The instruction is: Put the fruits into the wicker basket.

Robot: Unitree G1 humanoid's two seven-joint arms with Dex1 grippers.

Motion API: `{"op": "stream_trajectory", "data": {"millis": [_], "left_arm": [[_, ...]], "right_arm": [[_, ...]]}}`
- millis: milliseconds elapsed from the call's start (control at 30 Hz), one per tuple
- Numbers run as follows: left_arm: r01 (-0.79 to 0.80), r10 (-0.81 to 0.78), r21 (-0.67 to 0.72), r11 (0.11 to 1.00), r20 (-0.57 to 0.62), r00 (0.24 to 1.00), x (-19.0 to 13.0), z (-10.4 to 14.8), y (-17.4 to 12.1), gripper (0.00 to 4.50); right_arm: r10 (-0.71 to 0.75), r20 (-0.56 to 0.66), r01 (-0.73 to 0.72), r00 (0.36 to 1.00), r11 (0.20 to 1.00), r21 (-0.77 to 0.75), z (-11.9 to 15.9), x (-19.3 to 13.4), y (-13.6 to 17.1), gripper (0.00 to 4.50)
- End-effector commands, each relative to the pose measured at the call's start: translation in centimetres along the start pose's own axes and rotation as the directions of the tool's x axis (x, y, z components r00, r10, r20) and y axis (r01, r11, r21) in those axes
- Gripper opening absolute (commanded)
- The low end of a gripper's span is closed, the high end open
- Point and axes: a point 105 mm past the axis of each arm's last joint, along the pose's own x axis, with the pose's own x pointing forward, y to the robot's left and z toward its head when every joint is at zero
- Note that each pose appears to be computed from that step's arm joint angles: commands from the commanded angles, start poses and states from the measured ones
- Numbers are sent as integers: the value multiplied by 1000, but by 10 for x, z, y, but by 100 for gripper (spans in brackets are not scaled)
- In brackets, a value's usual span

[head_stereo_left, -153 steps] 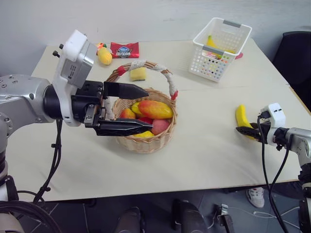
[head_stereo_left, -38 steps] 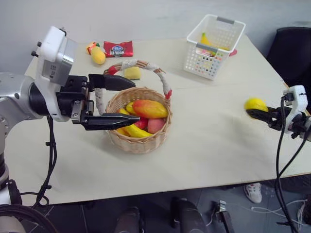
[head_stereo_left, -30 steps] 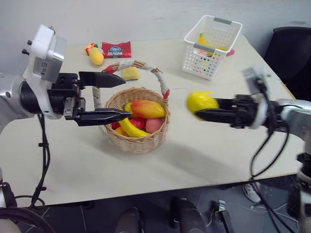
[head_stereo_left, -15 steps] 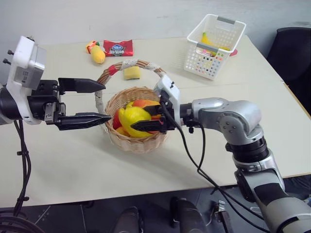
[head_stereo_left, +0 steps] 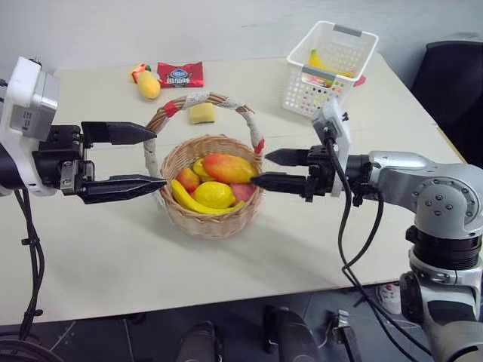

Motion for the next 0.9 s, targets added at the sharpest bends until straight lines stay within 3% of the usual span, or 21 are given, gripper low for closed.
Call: {"op": "stream_trajectory", "data": {"millis": [33,333,433,767,900], "left_arm": [[-17,15,57,998,23,1000,-4,13,0,450],[-14,12,72,997,26,1000,-2,15,2,450],[-12,10,78,997,30,1000,0,17,2,450],[16,-22,94,995,70,997,7,22,2,450],[46,-56,99,994,97,994,13,25,2,450]], "right_arm": [[-80,76,86,994,993,-78,13,7,-9,447],[-110,145,123,983,989,-82,18,42,-24,447],[-143,167,160,976,983,-92,19,45,-33,383],[-107,205,139,973,979,-151,26,27,-26,40],[-215,254,262,943,950,-169,39,-12,-42,26]]}}
